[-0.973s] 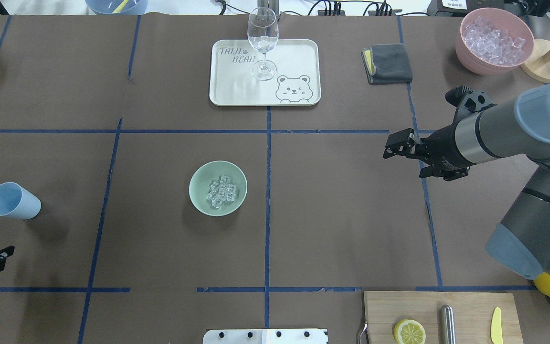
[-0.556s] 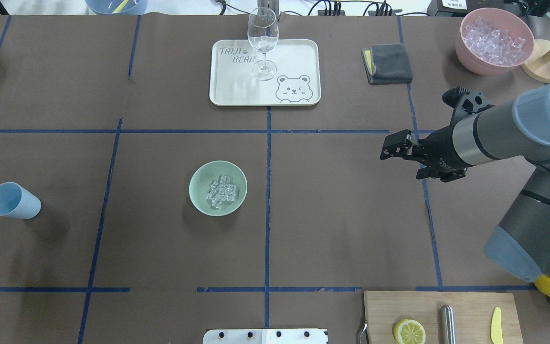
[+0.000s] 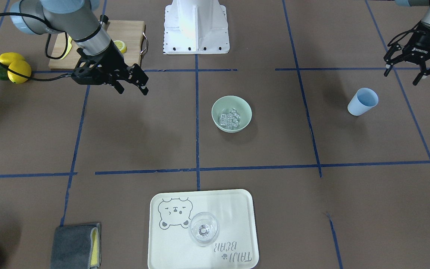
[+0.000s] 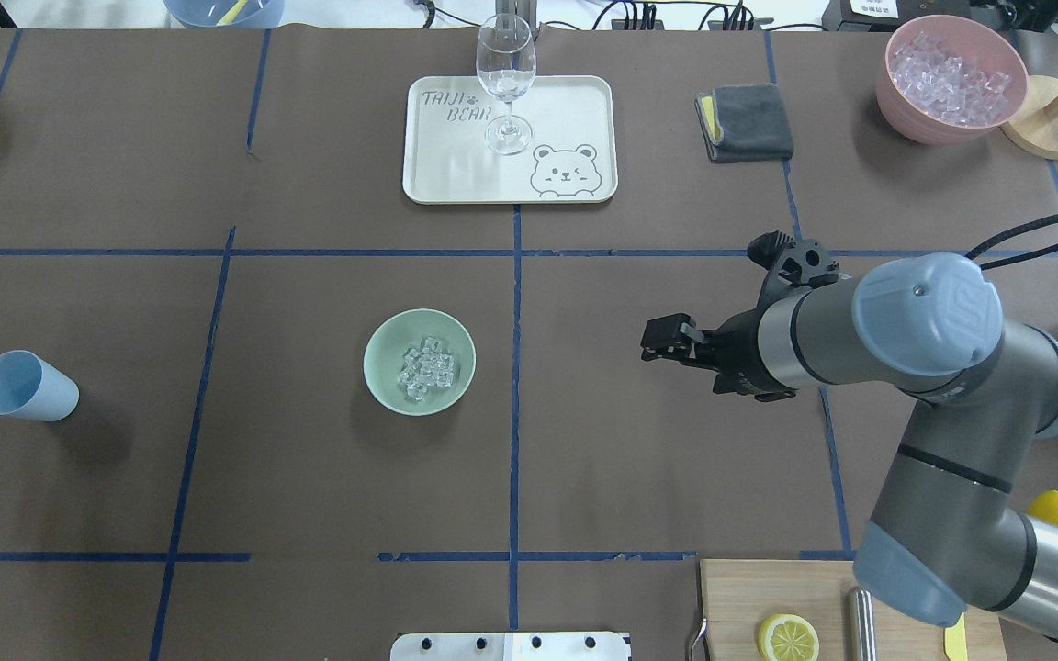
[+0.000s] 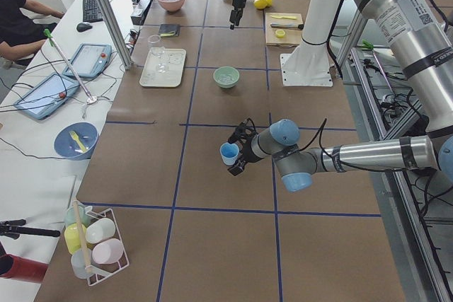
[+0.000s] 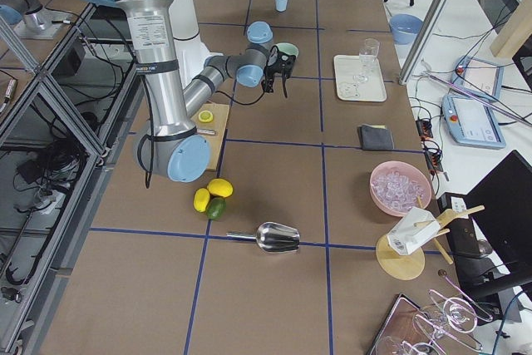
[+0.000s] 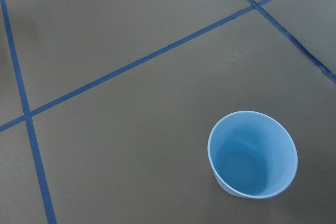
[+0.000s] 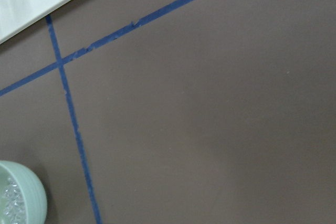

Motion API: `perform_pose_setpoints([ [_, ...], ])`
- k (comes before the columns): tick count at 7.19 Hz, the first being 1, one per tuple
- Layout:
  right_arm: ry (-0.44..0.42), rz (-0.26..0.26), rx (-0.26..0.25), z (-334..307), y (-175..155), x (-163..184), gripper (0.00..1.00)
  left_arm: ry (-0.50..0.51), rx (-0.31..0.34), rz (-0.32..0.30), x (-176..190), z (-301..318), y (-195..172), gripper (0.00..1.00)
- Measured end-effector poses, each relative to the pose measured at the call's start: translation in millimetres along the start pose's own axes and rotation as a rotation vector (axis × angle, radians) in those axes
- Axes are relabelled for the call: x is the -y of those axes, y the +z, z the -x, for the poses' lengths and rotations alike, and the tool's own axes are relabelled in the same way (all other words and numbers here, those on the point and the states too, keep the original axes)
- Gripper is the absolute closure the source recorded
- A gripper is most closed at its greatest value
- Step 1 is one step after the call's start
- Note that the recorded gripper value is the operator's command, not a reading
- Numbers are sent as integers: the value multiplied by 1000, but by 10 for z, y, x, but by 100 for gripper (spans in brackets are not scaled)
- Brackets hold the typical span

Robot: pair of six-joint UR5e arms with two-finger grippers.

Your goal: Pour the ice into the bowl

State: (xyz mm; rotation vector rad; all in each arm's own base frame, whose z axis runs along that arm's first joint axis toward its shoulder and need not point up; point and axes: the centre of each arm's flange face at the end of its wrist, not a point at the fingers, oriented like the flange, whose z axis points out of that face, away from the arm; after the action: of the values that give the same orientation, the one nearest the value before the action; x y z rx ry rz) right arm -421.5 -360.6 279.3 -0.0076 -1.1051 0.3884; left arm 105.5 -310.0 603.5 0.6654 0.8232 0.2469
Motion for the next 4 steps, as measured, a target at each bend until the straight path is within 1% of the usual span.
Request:
perform_pose_setpoints([
  [1,18,-6,-1,275,99,-203,0,-16,-4,12,191,105,42,0],
  [2,36,-19,-14,594,229,-375,0,-11,9,17,390,212,61,0],
  [4,46,-50,-29,1100,549,-624,0,-7,42,13,544,371,69,0],
])
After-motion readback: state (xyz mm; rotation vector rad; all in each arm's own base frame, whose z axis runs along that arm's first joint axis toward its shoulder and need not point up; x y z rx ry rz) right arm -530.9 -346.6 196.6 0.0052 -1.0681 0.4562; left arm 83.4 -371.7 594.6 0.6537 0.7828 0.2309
